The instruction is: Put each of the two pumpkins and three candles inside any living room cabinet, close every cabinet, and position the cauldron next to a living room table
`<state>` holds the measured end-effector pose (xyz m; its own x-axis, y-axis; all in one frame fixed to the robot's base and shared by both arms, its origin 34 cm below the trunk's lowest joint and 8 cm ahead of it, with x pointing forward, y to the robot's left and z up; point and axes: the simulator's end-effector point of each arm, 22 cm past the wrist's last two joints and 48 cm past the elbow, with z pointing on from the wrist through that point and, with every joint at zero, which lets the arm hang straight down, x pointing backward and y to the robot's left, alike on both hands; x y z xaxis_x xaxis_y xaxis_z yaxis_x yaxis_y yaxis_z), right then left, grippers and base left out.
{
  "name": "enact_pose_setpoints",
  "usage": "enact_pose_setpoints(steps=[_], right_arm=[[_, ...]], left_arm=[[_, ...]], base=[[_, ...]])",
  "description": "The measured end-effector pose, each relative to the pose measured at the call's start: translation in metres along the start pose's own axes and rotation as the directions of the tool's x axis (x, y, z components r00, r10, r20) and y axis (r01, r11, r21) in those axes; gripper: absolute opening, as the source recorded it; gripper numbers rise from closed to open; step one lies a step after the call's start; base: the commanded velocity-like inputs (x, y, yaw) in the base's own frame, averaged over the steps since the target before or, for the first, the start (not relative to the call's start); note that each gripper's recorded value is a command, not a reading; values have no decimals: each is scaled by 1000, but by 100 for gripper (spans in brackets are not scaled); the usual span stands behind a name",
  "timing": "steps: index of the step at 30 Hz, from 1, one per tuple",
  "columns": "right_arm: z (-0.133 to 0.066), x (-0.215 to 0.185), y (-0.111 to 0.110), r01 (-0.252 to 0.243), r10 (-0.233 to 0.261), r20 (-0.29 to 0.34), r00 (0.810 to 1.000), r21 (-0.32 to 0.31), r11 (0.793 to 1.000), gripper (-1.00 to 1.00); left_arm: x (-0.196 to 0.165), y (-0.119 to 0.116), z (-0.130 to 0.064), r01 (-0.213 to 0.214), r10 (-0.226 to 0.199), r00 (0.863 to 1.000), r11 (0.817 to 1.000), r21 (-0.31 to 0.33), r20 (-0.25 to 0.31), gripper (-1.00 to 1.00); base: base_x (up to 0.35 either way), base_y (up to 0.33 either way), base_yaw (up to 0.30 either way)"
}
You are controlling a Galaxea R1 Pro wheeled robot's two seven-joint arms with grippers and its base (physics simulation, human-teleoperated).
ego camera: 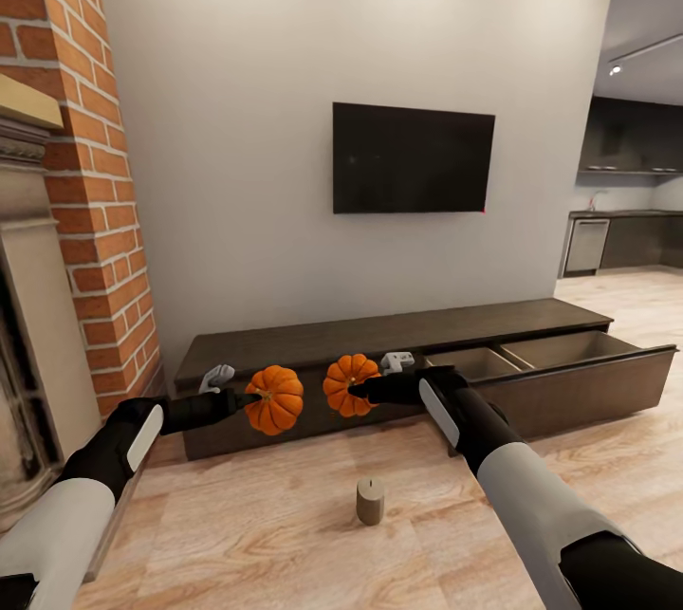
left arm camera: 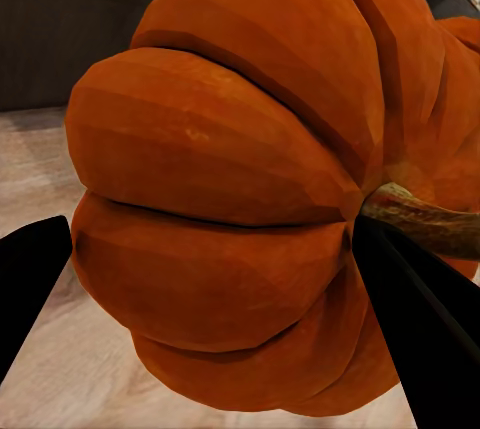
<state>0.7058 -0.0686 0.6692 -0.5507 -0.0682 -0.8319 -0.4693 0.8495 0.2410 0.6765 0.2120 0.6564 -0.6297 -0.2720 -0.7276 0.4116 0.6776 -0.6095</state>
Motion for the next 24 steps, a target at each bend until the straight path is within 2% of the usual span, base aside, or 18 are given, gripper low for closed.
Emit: enact_pose_setpoints(steps=[24], right_arm=[[-2, -34, -2, -22, 22, -34, 999, -2, 1000, -100]], left_arm=[[-33, -11, 2, 27, -27, 999, 1000, -10, -27, -100]], base=[[0, 0, 0]])
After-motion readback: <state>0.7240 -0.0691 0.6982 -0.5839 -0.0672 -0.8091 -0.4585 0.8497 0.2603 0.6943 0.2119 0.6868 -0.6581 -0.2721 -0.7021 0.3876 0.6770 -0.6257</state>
